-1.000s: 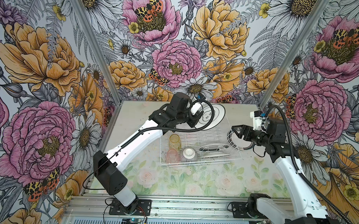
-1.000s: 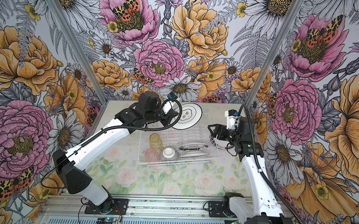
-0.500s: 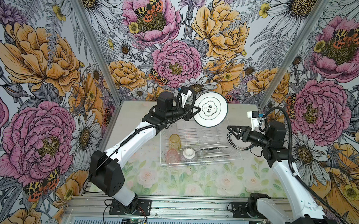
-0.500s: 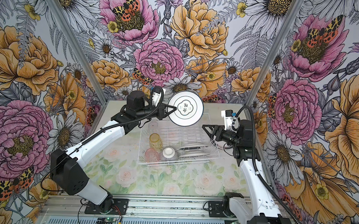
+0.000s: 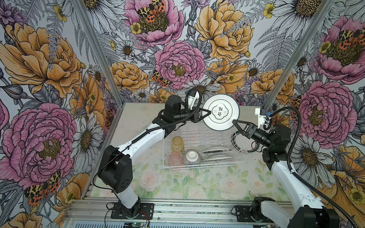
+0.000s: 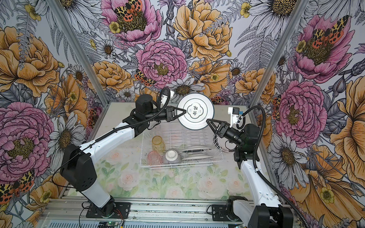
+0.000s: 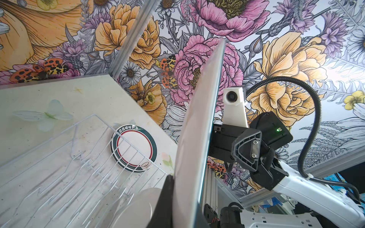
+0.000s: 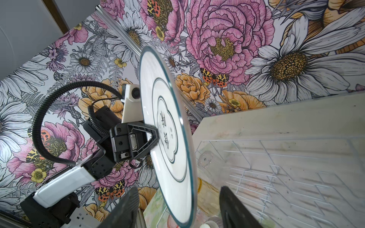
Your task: Unload the mixed dishes from the dish rack
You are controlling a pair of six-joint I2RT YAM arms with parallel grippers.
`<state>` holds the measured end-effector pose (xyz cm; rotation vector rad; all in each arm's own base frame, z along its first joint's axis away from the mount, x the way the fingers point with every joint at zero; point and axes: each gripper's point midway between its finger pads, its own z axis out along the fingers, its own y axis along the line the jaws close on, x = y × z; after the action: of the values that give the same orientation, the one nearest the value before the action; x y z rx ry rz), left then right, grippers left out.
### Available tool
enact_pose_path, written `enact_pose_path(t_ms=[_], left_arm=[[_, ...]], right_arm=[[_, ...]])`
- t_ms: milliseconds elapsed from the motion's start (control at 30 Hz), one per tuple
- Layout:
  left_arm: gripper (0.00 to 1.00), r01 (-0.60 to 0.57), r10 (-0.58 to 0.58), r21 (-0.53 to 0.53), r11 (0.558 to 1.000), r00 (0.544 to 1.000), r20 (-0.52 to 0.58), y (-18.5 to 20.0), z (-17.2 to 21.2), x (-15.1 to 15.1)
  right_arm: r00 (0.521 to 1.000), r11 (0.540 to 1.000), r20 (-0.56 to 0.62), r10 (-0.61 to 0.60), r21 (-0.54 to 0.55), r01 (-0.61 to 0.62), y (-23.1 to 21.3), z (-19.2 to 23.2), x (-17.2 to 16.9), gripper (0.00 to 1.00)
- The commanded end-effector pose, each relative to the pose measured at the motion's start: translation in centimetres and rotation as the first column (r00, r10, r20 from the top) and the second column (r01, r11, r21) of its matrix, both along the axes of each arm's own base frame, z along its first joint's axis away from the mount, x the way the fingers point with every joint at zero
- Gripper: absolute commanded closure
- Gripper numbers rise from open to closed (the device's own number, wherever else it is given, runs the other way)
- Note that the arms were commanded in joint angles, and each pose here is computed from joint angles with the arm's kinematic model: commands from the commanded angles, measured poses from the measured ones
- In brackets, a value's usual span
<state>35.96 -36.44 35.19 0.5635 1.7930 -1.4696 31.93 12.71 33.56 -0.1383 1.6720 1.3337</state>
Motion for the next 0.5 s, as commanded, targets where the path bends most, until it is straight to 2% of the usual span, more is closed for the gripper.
enact_pose_path(t_ms=[0, 100, 167, 267, 333, 400, 467], left_arm=[[0.97, 0.066, -0.062, -0.076, 0.995, 0.997, 0.045, -1.1, 2.0, -0.9], [0.97, 0.081, -0.078, -0.087, 0.993, 0.996, 0.041, -1.7, 2.0, -1.0], [0.97, 0.096, -0.092, -0.096, 0.991, 0.995, 0.038, -2.1, 2.0, -1.2], [0.97, 0.112, -0.109, -0.109, 0.988, 0.993, 0.032, -2.6, 1.9, -1.4], [0.97, 0.117, -0.114, -0.114, 0.986, 0.993, 0.032, -2.8, 1.9, -1.5], [0.97, 0.121, -0.118, -0.116, 0.986, 0.992, 0.031, -2.9, 1.9, -1.5], [0.97, 0.127, -0.125, -0.117, 0.985, 0.992, 0.030, -3.1, 1.9, -1.7]], right_arm=[[0.999, 1.000, 0.048, 0.019, 0.016, -0.020, 0.4, 1.2, -0.1, 0.38], [0.999, 1.000, 0.045, 0.018, 0.020, -0.019, 0.5, 1.1, 0.1, 0.41], [0.999, 1.000, 0.041, 0.012, 0.024, -0.013, 0.4, 1.1, 0.3, 0.48], [0.999, 1.000, 0.039, 0.010, 0.029, -0.011, 0.4, 1.0, 0.5, 0.52], [0.999, 0.999, 0.038, 0.012, 0.035, -0.013, 0.4, 1.0, 0.6, 0.59], [0.999, 0.999, 0.037, 0.010, 0.042, -0.011, 0.3, 1.1, 0.7, 0.72], [0.999, 0.999, 0.033, 0.009, 0.045, -0.010, 0.3, 1.0, 0.8, 0.78]])
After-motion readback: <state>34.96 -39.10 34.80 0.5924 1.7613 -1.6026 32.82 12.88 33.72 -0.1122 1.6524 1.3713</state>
